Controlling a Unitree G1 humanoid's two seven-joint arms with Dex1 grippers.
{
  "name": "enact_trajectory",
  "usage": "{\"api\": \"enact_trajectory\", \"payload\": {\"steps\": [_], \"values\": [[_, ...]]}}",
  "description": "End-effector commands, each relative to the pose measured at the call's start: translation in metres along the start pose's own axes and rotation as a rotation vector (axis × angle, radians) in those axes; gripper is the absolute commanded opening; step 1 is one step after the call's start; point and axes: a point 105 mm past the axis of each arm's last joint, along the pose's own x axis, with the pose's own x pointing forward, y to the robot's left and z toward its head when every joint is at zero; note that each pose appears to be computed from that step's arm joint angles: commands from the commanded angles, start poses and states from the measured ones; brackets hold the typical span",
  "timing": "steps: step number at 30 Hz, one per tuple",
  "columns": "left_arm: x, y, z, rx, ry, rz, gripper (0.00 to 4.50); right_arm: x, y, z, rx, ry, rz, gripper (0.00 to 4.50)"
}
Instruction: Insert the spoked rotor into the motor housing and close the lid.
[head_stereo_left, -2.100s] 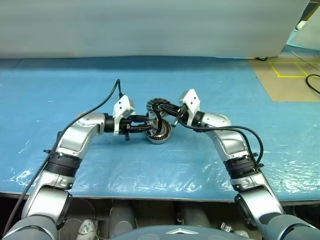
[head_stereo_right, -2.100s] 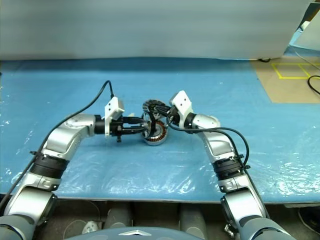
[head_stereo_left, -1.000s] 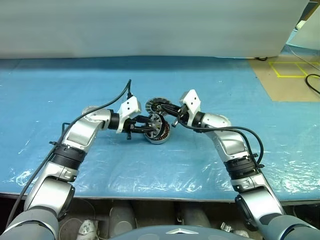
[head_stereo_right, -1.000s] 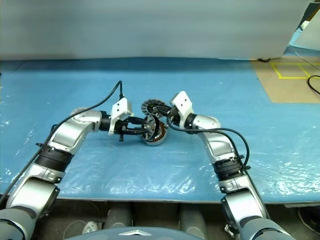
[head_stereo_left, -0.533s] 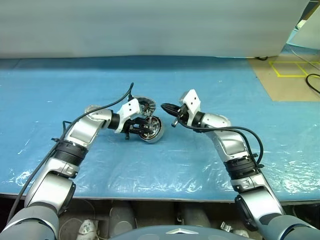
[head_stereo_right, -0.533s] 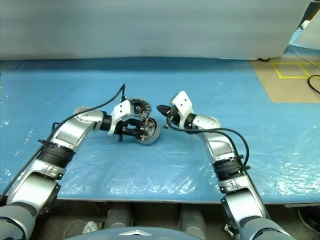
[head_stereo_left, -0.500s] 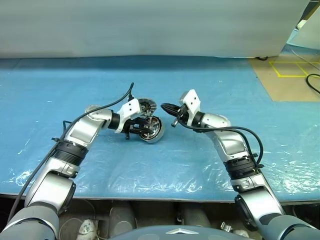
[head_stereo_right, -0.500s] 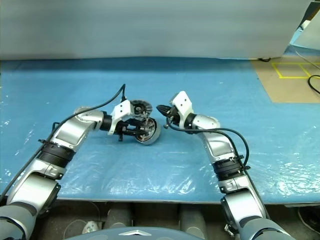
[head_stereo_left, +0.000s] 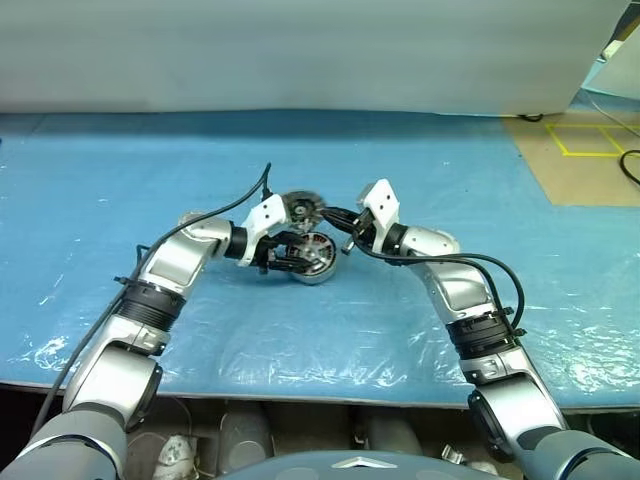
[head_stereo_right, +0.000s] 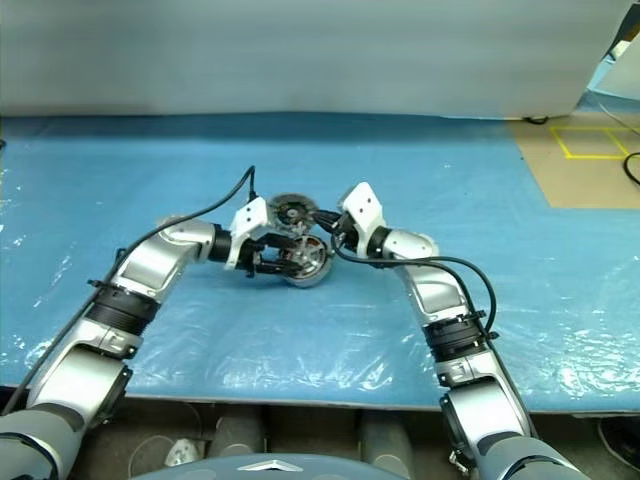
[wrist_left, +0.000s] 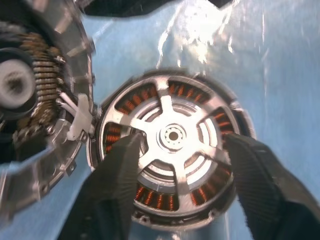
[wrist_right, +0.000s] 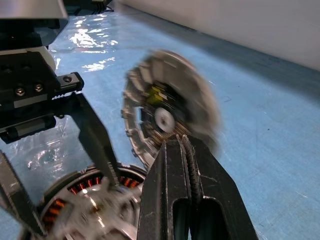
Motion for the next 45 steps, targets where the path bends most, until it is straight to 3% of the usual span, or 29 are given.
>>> {"api": "enact_trajectory", "payload": {"steps": [1,4,14,15,24,33,38,45], "values": [[-0.009,0.001,0.030,0.011,-0.125,0.015,3.68,-0.001,-0.001,0.014,-0.034,-0.047,-0.001,0.00],[-0.013,-0.005,0.035,-0.020,-0.169,0.000,3.68,-0.001,-0.002,0.014,-0.034,-0.045,-0.001,0.00],[-0.016,-0.005,0.025,-0.047,-0.214,0.114,0.11,-0.002,-0.005,0.017,-0.043,-0.051,-0.004,0.00],[-0.016,-0.003,0.024,-0.042,-0.217,0.131,0.02,-0.002,-0.005,0.017,-0.044,-0.051,-0.004,0.00],[0.007,-0.006,0.027,-0.016,-0.254,0.175,0.02,-0.003,-0.005,0.018,-0.046,-0.054,-0.007,0.00],[0.024,-0.017,-0.023,0.001,-0.071,0.185,0.02,-0.007,-0.007,0.018,-0.054,-0.051,-0.017,0.00],[0.020,-0.011,-0.013,-0.033,-0.134,0.213,0.02,-0.006,-0.008,0.019,-0.052,-0.057,-0.018,0.00],[0.013,0.007,-0.020,-0.076,-0.113,0.322,0.02,-0.004,-0.005,0.020,-0.051,-0.061,-0.005,0.00]]}}
